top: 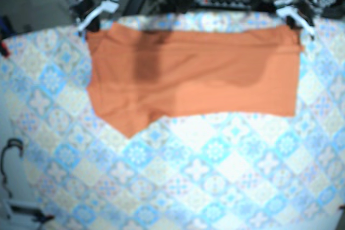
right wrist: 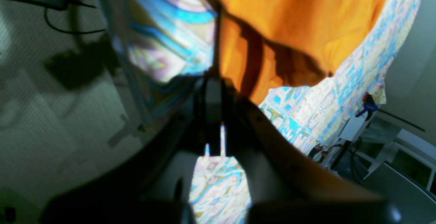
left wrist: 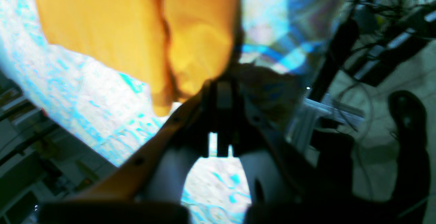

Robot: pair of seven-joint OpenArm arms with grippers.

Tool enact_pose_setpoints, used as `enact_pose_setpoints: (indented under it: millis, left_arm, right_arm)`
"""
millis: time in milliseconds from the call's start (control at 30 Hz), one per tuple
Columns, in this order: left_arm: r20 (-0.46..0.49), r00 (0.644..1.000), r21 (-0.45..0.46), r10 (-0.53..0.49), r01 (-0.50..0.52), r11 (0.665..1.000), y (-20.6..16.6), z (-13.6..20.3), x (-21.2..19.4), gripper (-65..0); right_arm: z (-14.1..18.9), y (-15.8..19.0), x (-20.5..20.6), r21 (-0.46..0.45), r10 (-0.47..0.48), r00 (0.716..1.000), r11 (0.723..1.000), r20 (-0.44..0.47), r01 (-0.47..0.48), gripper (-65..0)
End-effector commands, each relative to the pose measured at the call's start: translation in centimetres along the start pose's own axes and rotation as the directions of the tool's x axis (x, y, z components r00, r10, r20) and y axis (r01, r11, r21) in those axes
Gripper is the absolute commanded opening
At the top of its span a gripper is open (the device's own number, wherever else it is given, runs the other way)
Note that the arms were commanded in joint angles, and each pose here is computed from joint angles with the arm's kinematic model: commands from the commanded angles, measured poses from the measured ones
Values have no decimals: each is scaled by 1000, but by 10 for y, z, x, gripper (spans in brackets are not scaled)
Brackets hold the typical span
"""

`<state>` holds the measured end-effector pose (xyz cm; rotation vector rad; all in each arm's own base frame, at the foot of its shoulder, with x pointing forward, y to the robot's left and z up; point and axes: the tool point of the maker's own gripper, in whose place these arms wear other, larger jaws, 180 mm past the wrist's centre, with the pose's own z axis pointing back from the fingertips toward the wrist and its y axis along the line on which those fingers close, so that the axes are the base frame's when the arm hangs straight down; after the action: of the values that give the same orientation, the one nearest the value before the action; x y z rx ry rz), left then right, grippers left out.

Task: Fold the T-shirt properly
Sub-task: 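Pull the held shoulder edge slightly back with both grippers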

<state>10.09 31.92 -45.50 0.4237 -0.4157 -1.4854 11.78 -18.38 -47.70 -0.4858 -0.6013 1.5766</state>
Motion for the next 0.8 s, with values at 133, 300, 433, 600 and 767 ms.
enact_pose_setpoints:
  millis: [133,300,433,600,767]
  left_arm:
    - [3,1000,15,-16,16,1000,7,3,-3,-650]
    - [2,1000,0,-16,16,1000,0,5,-3,-650]
    - [-1,1000,-16,-19,19,1000,-6,7,-5,-650]
    - [-1,1000,-22,-23,23,1000,-8,8,-6,-650]
    - [-2,1000,-23,-22,22,999,-9,8,-6,-650]
  right_arm:
    - [6,-2,-1,-14,5,1000,1000,4,-5,-650]
    - [10,5,0,2,4,1000,1000,5,-4,-650]
    - [11,7,0,6,3,1000,1000,5,-3,-650]
    - [11,5,-5,0,0,1000,1000,-8,0,-650]
    - [11,3,-14,-6,-22,1000,1000,-23,21,-650]
